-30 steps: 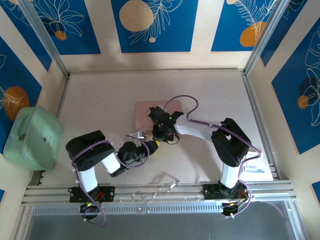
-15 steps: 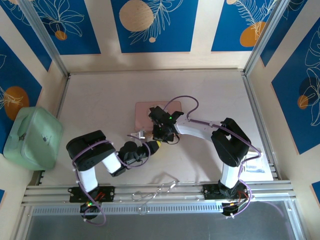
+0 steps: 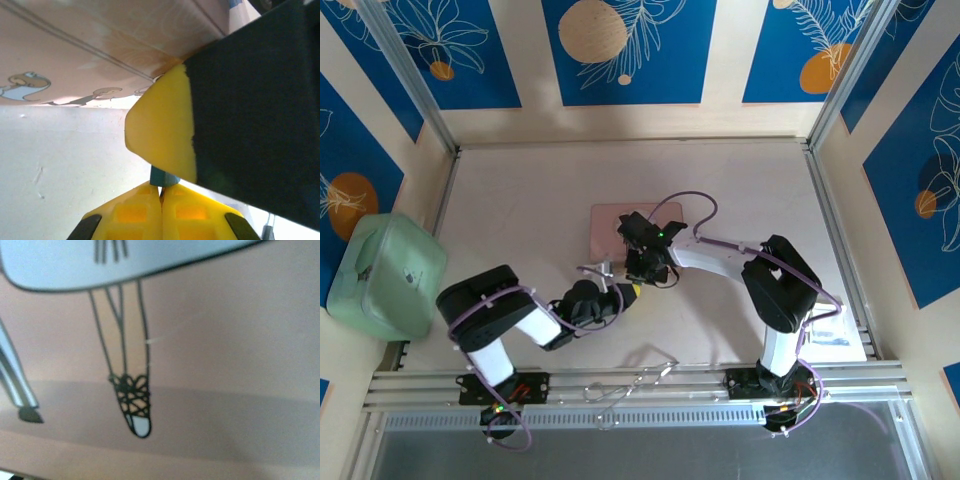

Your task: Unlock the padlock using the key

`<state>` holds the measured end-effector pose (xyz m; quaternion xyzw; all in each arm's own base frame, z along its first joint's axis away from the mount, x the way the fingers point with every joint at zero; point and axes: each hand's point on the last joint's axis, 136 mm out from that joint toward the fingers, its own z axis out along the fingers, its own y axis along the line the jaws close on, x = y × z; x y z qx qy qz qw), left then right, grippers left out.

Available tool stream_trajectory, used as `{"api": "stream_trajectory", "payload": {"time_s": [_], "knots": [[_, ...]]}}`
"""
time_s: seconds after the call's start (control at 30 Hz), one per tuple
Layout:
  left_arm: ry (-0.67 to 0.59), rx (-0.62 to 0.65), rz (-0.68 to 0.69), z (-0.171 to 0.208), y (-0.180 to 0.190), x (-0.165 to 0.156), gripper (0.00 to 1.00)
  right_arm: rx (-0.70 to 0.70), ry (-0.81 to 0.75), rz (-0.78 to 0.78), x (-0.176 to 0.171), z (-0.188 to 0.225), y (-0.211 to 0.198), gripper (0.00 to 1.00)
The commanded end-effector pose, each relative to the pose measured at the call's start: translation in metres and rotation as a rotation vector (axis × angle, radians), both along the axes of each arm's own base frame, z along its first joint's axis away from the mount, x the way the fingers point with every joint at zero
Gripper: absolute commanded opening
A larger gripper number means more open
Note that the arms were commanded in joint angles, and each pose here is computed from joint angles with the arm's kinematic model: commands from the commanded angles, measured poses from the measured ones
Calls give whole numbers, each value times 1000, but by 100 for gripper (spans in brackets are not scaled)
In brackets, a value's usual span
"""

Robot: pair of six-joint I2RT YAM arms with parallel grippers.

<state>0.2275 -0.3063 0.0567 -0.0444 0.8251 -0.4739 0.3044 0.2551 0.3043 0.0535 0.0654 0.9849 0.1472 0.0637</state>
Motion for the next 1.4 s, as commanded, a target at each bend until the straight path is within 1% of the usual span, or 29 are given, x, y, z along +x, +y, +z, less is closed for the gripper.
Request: {"api": "stream_trajectory", "payload": {"time_s": [0.0, 0.1, 0.17, 0.27, 0.4, 0.5, 0.6, 0.8, 0.9, 1.07, 1.1, 1.13, 1.17, 1.2, 1.27, 1.3, 1.37], "knots": [[-55, 181, 4, 4, 2, 1, 0, -12, 76, -7, -13, -3, 2, 0], [-140, 389, 6, 15, 4, -1, 0, -21, 103, -22, -17, -8, 2, 0], [-188, 488, 15, 21, 4, -1, 0, -16, 122, -32, -18, -11, 2, 0], [-228, 619, 31, 22, 5, -2, 0, 1, 154, -37, -20, -12, 6, 0], [-320, 789, 39, 29, -3, -4, 0, 20, 178, -34, -23, -8, 9, 0], [-359, 872, 44, 31, -8, -4, 0, 41, 197, -31, -26, -5, 11, 0], [-365, 916, 54, 31, -8, -5, 0, 43, 224, -31, -33, -7, 13, 0], [-403, 951, 63, 39, -10, -14, 0, 17, 274, -36, -54, -27, 12, 0], [-402, 958, 72, 40, -8, -13, 0, 39, 286, -47, -55, -30, 10, 0], [-377, 939, 57, 43, -9, -17, 0, 40, 259, -49, -52, -25, 6, 0], [-366, 937, 51, 45, -9, -18, 17, 41, 255, -48, -51, -24, 6, 0], [-354, 924, 49, 50, -8, -20, 39, 39, 252, -47, -50, -24, 5, 0], [-341, 912, 57, 55, -5, -21, 53, 35, 249, -46, -49, -25, 4, 0], [-331, 893, 64, 61, -2, -23, 61, 31, 248, -47, -49, -25, 3, 0], [-311, 845, 77, 72, 6, -27, 72, 25, 242, -45, -49, -26, 2, 0], [-301, 826, 84, 76, 10, -29, 74, 24, 241, -45, -49, -27, 2, 0], [-271, 801, 96, 82, 21, -33, 71, 29, 232, -39, -48, -27, 2, 0]]}}
